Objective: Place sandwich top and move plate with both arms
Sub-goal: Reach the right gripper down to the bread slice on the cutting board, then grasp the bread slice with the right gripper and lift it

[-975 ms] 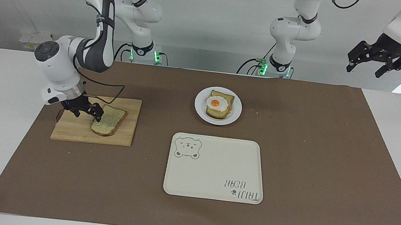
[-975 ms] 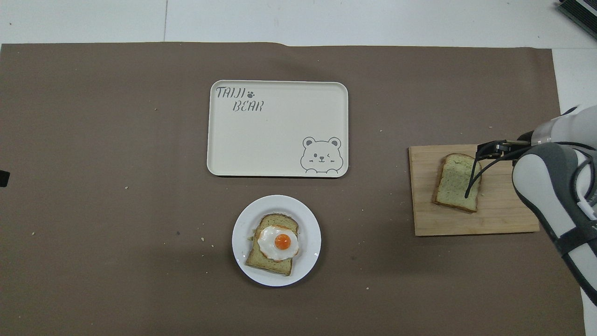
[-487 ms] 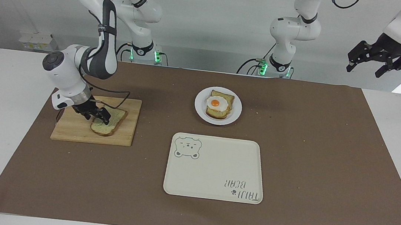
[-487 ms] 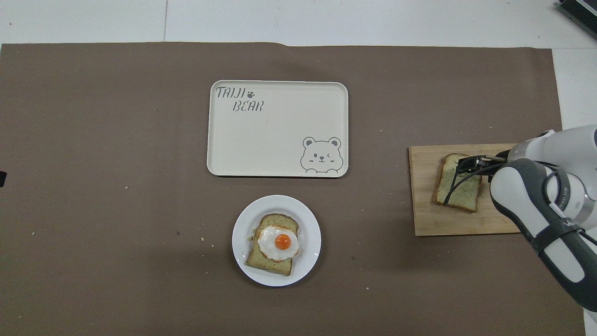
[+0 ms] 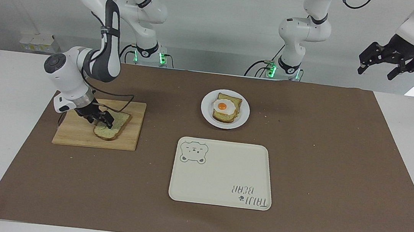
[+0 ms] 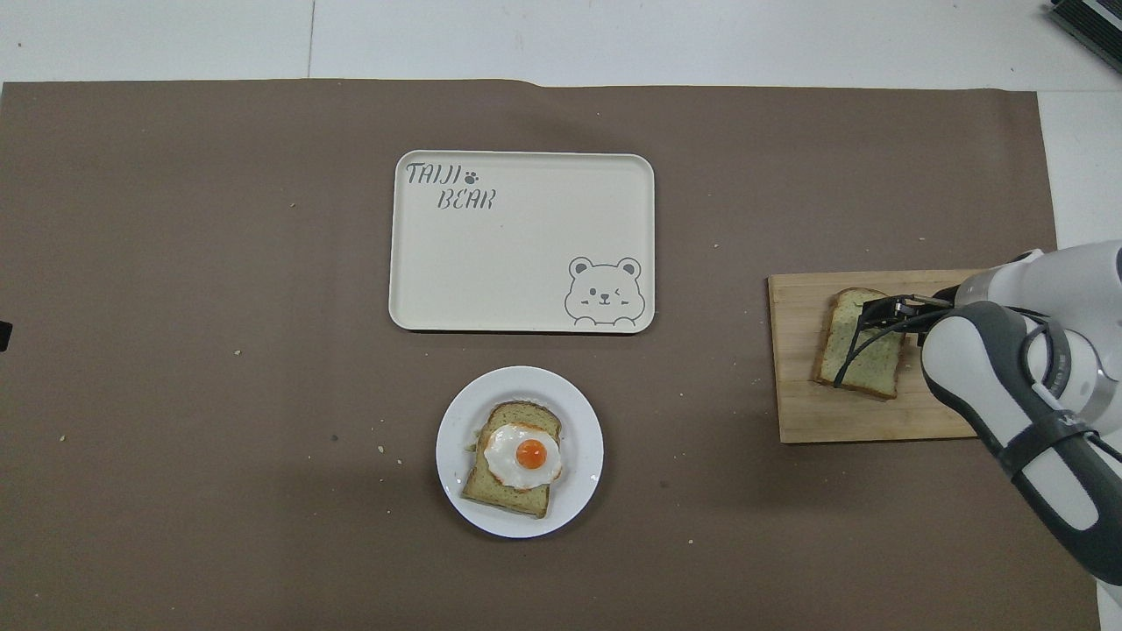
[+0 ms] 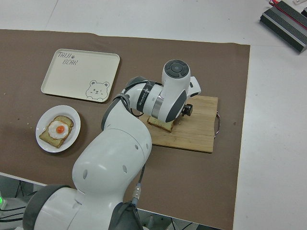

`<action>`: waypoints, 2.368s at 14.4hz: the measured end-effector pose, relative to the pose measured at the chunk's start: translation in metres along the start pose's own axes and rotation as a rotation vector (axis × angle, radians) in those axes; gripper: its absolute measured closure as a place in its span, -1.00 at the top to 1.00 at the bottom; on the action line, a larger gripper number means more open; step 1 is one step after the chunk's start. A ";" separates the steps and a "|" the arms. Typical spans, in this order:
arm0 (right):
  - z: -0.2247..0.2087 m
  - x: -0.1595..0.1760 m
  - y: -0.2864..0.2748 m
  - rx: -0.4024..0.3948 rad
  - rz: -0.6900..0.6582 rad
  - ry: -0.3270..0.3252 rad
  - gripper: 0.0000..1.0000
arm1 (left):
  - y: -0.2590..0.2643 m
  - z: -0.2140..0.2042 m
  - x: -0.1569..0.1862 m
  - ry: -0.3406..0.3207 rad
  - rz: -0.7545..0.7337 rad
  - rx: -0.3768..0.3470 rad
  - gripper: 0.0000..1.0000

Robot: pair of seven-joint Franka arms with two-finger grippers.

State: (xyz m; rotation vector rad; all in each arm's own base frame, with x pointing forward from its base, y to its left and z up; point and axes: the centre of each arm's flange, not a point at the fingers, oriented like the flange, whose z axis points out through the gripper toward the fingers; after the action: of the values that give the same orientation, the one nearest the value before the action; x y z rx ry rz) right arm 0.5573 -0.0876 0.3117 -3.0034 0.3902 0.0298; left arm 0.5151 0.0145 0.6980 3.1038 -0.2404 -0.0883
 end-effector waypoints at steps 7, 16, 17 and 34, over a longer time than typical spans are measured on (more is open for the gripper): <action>-0.002 0.000 0.004 0.001 0.008 0.004 -0.22 | 0.010 -0.001 -0.002 -0.008 0.017 -0.001 1.00; -0.009 0.003 0.001 0.003 0.003 0.019 -0.81 | 0.010 -0.002 -0.003 -0.012 0.018 -0.001 1.00; -0.012 0.006 -0.004 0.004 -0.005 0.027 -0.81 | 0.010 -0.002 -0.003 -0.012 0.018 -0.002 1.00; -0.105 0.008 -0.091 0.066 -0.301 -0.071 -0.81 | 0.011 -0.002 -0.003 -0.013 0.020 -0.002 1.00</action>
State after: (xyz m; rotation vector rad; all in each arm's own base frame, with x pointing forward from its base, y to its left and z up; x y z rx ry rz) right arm 0.5887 -0.0145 0.4255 -2.9508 -0.0688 0.0958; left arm 0.5103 0.0041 0.7002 3.0994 -0.2709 -0.1078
